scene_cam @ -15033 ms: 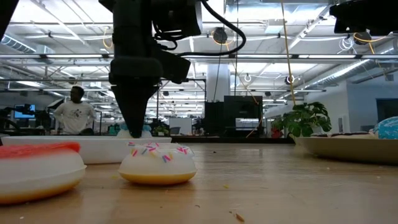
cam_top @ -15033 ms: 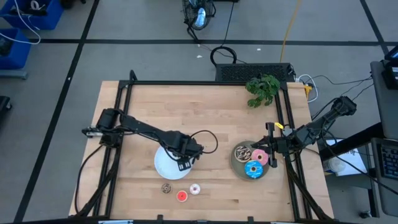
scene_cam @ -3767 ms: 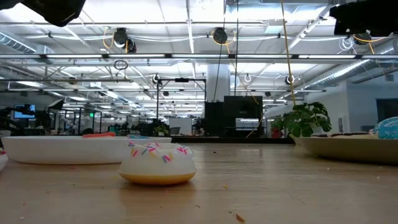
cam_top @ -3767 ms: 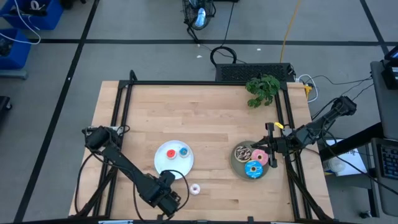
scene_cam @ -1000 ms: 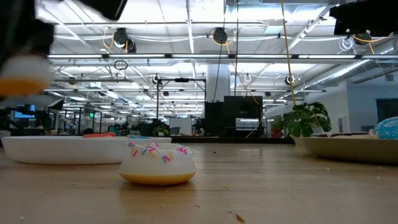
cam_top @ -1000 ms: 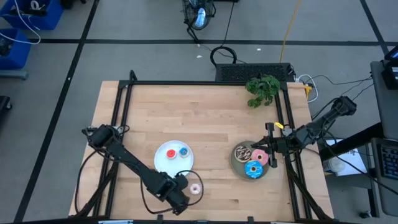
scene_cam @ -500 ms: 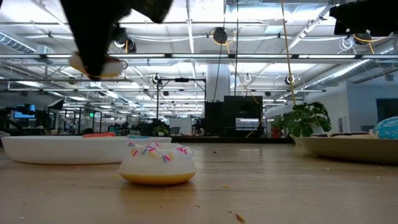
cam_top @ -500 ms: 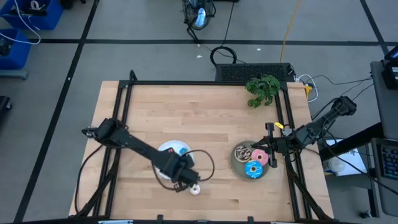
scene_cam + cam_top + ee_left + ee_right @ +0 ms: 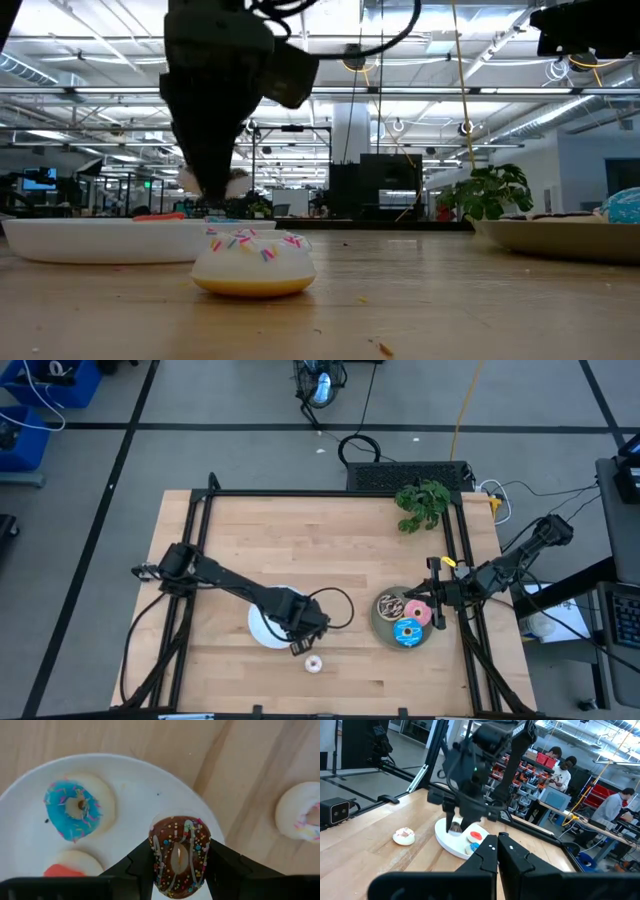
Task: Pick & Place donuts
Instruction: Put the small brown donut on the white plate
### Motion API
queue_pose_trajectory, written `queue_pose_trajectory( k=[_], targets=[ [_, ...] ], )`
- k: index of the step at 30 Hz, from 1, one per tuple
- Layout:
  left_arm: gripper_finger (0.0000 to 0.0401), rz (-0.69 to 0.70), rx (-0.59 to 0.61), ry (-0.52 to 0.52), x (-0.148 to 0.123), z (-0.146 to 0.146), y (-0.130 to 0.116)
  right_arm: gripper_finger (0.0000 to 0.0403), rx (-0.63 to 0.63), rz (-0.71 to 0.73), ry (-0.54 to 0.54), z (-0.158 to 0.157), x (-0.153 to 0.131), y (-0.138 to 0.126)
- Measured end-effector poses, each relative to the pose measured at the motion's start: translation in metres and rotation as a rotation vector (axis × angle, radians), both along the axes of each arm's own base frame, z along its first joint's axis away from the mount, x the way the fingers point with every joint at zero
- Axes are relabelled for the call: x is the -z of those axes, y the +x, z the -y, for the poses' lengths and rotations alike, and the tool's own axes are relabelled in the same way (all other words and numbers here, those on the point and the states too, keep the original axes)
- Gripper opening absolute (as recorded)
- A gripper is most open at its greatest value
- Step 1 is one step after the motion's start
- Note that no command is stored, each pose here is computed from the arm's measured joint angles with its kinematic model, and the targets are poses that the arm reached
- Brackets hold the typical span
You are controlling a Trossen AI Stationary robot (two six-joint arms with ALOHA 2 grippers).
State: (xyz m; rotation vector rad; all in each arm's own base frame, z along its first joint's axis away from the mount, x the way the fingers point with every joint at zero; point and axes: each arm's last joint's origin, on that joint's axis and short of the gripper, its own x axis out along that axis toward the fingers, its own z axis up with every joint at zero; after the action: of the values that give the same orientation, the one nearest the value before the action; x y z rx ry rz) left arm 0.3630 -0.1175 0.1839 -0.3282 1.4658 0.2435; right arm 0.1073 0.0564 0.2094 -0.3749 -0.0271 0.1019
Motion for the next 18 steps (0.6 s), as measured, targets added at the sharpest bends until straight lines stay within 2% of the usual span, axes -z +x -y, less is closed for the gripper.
queue_pose_trajectory(
  k=[10, 13, 18],
  targets=[
    [0.0147, -0.056, -0.087, 0.007, 0.03, -0.006, -0.014, 0.0, 0.0, 0.0, -0.003, 0.0, 0.0, 0.0],
    [0.0148, -0.033, -0.092, 0.011, 0.034, -0.006, -0.014, 0.0, 0.0, 0.0, -0.003, 0.0, 0.0, 0.0],
    [0.018, 0.011, -0.081, -0.001, 0.034, -0.005, -0.01, 0.0, 0.0, 0.0, -0.003, 0.0, 0.0, 0.0]
  ],
)
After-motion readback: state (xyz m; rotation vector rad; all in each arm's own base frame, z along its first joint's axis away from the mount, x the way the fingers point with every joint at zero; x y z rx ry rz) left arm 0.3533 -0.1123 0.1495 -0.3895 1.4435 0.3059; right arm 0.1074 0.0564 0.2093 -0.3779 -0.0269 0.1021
